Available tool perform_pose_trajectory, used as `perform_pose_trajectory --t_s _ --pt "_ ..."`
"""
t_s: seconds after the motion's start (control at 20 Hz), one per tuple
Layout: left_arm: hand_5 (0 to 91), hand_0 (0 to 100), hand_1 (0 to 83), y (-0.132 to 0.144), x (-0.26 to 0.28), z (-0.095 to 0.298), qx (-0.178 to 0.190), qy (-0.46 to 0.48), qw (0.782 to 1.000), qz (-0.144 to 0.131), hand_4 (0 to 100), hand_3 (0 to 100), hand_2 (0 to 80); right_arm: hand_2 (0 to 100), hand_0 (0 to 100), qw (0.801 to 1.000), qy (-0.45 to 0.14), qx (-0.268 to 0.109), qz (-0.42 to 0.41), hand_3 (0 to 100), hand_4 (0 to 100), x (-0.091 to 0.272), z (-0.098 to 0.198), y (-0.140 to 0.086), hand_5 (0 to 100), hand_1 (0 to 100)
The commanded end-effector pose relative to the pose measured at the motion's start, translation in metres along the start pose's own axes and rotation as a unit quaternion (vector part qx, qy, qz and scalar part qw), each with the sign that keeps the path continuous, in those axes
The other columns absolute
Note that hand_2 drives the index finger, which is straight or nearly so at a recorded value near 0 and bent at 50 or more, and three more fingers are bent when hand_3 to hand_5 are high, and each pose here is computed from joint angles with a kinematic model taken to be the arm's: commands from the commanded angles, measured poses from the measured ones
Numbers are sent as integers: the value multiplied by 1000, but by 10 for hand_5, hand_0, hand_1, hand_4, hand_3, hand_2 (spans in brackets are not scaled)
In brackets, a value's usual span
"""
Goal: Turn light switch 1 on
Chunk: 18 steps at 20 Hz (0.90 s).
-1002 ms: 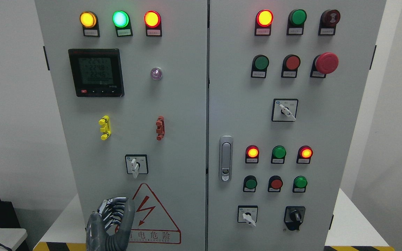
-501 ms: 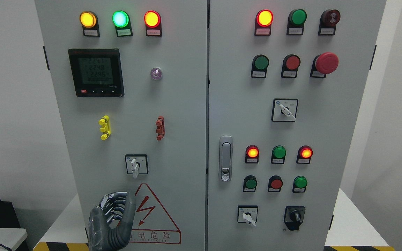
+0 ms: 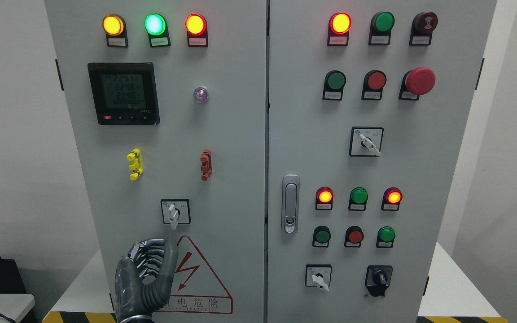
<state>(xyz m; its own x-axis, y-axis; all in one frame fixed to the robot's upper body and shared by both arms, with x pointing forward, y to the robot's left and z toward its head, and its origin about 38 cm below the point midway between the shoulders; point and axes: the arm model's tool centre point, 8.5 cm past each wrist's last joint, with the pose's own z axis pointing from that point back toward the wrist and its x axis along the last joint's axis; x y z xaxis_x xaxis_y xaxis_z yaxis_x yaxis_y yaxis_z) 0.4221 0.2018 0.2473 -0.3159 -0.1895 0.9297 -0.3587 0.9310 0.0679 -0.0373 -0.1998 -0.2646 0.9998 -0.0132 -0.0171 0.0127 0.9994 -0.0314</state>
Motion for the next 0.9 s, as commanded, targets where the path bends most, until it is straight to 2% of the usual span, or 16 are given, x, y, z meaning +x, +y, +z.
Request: perform_pose_trajectory --t_s 0.0,0.4,0.85 --pt "759 205 438 -5 9 -4 -2 -6 1000 2 764 696 457 0 120 1000 0 1 -4 0 0 0 0 1 0 389" --pt "759 216 513 -6 10 -5 2 -10 1000 -16 765 695 458 0 120 1000 0 1 -4 0 0 0 0 1 0 389" --pt "763 231 505 -4 16 -8 11 -6 1000 -16 766 697 459 0 120 1000 0 0 -4 0 0 0 0 0 0 389"
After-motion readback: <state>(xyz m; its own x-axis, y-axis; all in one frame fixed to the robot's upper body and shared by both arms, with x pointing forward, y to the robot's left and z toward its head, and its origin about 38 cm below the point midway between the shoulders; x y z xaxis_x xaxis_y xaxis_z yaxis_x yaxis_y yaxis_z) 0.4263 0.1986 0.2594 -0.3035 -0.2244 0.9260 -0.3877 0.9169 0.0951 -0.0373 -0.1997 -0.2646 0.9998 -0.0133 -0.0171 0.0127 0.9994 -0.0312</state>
